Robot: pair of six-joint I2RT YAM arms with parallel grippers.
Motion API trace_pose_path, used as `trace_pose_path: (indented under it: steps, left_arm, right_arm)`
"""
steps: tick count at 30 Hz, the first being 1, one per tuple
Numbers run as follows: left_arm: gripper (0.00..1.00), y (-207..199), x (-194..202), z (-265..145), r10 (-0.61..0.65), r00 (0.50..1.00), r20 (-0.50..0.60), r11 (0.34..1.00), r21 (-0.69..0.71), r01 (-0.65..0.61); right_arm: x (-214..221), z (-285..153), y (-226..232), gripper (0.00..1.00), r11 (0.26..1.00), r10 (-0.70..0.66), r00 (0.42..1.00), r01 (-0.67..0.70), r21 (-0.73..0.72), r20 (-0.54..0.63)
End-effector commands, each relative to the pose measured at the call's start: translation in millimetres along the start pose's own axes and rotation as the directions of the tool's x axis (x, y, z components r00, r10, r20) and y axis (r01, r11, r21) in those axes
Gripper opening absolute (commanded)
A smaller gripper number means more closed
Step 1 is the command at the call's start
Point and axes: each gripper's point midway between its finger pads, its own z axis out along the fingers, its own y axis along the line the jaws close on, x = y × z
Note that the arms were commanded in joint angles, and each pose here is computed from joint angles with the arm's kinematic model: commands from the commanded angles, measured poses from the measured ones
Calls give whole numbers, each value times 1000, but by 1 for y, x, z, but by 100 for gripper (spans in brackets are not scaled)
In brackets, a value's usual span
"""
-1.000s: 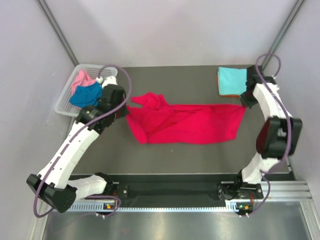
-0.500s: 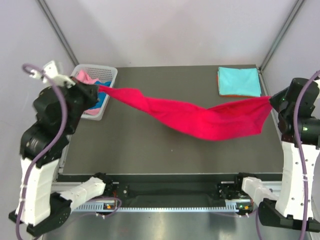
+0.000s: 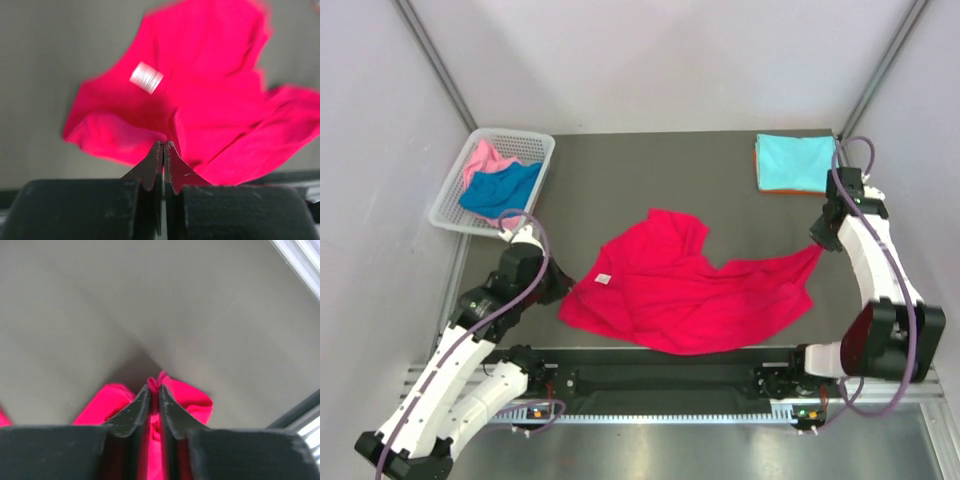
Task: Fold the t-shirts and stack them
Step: Flatten the tshirt out
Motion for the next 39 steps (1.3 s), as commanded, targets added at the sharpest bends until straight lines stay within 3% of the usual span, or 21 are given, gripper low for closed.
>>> trace_pose_path:
  steps: [1,4,9,13,17,21,39]
  left_arm:
    - [0,-26,13,2,-80,996,-39,982,170,86]
    - [0,-20,15,8,-47,998,-42,989,141,52]
    - [0,-14,8,19,-3,1000,-5,995,104,4]
    - [0,-15,11,25,16,1000,-8,993,114,-15]
    - [0,-12,11,28,47,999,-9,994,103,-46]
    - [0,-11,8,29,63,998,7,993,101,-64]
    - [0,-11,9,24,75,997,8,991,110,-75]
  right_arm:
    - [-29,17,9,15,998,26,999,-28,48,42]
    - [-16,21,12,30,992,44,997,-36,121,-63]
    - [0,6,11,48,988,37,995,-22,154,-94]
    - [23,-2,28,49,995,45,990,-33,94,-133]
    - [75,-14,77,47,999,-25,979,20,-28,-203]
    - [114,-14,100,45,999,-35,964,32,-15,-265]
    - [149,26,79,36,983,91,964,-48,176,-248]
